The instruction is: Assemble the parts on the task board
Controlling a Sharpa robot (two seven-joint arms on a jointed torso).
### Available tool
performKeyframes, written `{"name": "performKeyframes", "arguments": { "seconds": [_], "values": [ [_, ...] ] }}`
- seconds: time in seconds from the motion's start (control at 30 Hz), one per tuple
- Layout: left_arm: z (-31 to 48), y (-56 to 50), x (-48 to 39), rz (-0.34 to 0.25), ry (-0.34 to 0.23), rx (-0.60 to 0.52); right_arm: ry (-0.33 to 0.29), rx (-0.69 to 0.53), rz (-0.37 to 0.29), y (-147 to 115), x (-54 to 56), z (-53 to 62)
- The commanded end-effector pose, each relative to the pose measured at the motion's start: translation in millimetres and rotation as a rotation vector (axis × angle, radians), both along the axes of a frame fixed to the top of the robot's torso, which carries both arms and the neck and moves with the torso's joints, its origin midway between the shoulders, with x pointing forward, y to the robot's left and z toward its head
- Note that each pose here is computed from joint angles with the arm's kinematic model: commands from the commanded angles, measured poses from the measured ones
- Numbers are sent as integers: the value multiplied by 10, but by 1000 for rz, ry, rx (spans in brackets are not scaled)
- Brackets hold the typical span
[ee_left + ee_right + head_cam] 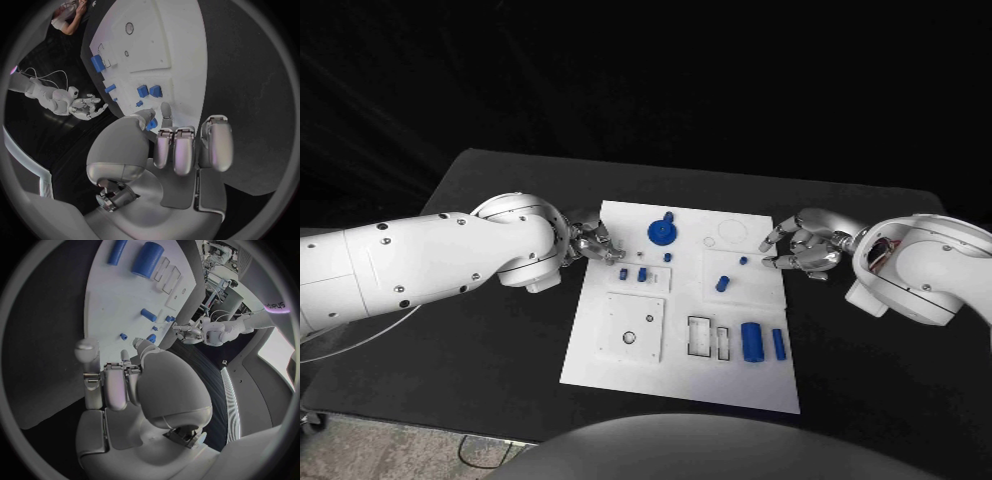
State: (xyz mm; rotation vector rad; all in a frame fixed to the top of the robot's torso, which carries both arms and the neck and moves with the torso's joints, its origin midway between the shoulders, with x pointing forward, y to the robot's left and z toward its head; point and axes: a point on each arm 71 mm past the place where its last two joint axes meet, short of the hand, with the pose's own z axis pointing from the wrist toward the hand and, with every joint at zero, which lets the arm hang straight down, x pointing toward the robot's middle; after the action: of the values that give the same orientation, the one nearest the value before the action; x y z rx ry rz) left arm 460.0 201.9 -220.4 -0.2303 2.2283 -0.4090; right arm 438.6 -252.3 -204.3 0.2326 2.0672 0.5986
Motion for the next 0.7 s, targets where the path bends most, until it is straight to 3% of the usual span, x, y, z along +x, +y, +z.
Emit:
{"name": "performKeyframes", "arguments": {
  "seconds": [0.03, 0.4, 0.7],
  "values": [
    [-9, -35, -34, -38, 33, 17, 9, -4, 7, 3, -3, -10],
    [-45, -109, -100, -68, 107, 46, 12, -5, 6, -3, -5, -14],
    [-48, -118, -100, -57, 96, 86, 13, -5, 7, -3, -8, -15]
  ]
}}
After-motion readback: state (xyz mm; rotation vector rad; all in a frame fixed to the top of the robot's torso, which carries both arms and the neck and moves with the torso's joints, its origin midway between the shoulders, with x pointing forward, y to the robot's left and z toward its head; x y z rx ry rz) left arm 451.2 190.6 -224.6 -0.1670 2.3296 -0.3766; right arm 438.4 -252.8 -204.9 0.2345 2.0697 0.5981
